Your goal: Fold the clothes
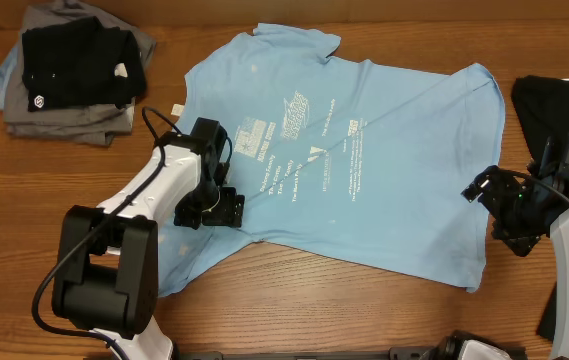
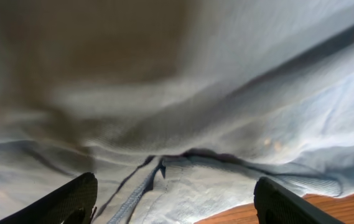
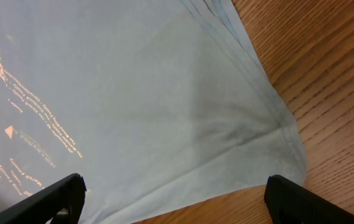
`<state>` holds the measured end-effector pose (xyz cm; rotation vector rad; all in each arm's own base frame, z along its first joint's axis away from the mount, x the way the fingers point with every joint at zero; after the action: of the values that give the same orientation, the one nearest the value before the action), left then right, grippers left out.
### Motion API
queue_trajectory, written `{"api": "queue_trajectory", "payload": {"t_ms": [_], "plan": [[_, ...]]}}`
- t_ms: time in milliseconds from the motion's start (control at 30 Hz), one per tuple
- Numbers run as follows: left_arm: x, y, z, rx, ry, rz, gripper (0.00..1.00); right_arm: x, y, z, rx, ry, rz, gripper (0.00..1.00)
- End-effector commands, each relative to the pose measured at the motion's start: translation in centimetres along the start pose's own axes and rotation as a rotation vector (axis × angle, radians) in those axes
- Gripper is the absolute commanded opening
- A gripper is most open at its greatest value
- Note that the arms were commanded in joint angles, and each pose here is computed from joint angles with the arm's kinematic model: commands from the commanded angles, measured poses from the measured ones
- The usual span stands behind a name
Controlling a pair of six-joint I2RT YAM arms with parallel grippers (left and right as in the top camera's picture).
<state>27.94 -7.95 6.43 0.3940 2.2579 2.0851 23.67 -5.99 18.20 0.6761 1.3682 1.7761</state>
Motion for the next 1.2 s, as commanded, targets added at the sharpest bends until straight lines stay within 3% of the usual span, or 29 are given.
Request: {"api": "queue_trajectory", "payload": {"t_ms": [0, 433, 633, 933, 1033, 1133, 1167], "plan": [[0.5, -0.9, -0.4, 0.019, -0.028, 0.034, 0.84, -0.3, 0.5, 0.4, -0.019, 0.011, -0.016, 0.96], [0.4, -1.1, -1.9, 0.01, -0.094, 0.027, 0.85, -0.3, 0.5, 0.4, -0.019, 0.011, -0.016, 0.97], [0.5, -1.5, -1.9, 0.02, -0.087, 0.05, 0.78, -0.3, 0.5, 0.4, -0.019, 0.011, -0.016, 0.97], [1.2, -2.2, -1.9, 0.017, -0.069, 0.105, 0.77, -0.3, 0.5, 0.4, -0.02, 0.011, -0.017, 0.97], [1.1, -2.2, -1.9, 0.013, -0.07, 0.099, 0.73, -0.4, 0.5, 0.5, -0.021, 0.012, -0.019, 0.97], [0.9, -2.2, -1.8, 0.01, -0.072, 0.09, 0.58, -0.4, 0.5, 0.5, -0.021, 0.012, -0.019, 0.98], [0.8, -2.2, -1.8, 0.01, -0.072, 0.087, 0.48, -0.4, 0.5, 0.5, -0.022, 0.012, -0.02, 0.98]]}}
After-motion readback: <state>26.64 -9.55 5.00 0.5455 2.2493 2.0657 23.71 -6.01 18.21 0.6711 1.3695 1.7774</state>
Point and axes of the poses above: each gripper's point midway between its finger pads, its own y axis back along the fingers, its own z axis along the line the jaws close on, x = y × z, the point moved 5 cm from there along y, back along the fingers, and after that the axes turned 9 degrees about -y, right-handed, at the moved point
